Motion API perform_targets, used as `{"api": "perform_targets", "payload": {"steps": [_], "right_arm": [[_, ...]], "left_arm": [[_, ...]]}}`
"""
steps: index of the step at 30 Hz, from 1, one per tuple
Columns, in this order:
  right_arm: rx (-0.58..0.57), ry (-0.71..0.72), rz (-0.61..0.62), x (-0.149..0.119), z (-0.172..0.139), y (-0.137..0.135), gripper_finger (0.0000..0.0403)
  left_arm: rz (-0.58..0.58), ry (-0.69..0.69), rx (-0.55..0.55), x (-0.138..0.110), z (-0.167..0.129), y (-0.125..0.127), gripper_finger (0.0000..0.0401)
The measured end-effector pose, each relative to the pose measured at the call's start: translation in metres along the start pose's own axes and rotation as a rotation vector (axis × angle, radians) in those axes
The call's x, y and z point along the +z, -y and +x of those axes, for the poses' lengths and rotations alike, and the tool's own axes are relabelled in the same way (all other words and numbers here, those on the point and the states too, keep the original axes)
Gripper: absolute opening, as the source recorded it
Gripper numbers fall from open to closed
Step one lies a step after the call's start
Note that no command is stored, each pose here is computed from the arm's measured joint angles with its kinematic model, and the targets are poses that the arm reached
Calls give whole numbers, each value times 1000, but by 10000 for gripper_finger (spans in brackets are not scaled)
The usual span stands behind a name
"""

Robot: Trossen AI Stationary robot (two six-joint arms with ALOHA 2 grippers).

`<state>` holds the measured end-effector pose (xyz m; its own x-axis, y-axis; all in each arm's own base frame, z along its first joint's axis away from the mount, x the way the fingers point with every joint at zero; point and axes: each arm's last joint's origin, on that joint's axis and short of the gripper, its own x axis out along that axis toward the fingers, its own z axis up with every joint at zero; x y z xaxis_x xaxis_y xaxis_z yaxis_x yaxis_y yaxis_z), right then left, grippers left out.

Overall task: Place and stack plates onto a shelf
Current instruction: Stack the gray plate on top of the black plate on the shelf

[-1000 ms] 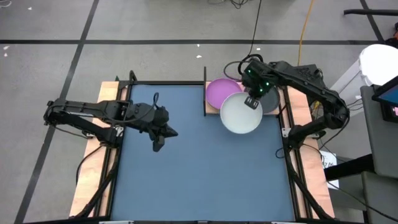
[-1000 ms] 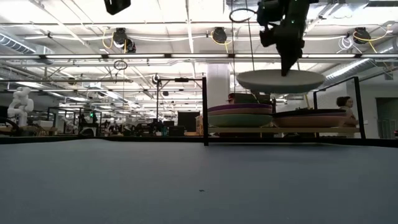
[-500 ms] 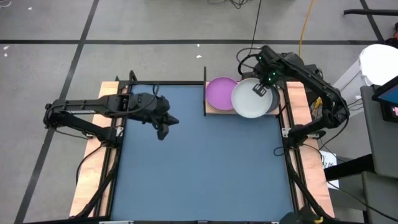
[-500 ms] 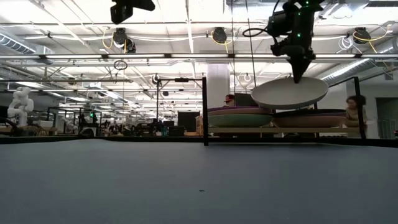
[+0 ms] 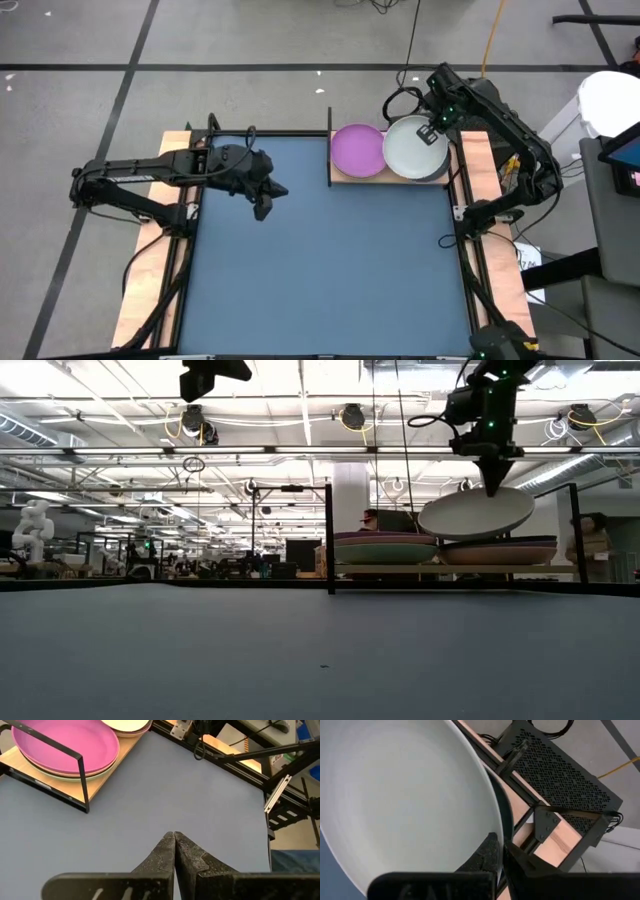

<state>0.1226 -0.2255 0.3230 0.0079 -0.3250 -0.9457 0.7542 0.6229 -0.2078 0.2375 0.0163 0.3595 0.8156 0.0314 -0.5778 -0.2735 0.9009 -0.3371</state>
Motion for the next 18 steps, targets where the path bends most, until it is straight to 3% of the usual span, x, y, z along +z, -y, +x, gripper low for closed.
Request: {"api": "perform_targets", "payload": {"steps": [10, 18], "right_arm": [[-13, -27, 51, -6, 2, 15, 0], [-14, -45, -10, -8, 3, 17, 0]], "left_arm": [[-7, -1, -2, 0, 0, 0, 4], [-21, -3, -9, 0, 0, 0, 4]]}}
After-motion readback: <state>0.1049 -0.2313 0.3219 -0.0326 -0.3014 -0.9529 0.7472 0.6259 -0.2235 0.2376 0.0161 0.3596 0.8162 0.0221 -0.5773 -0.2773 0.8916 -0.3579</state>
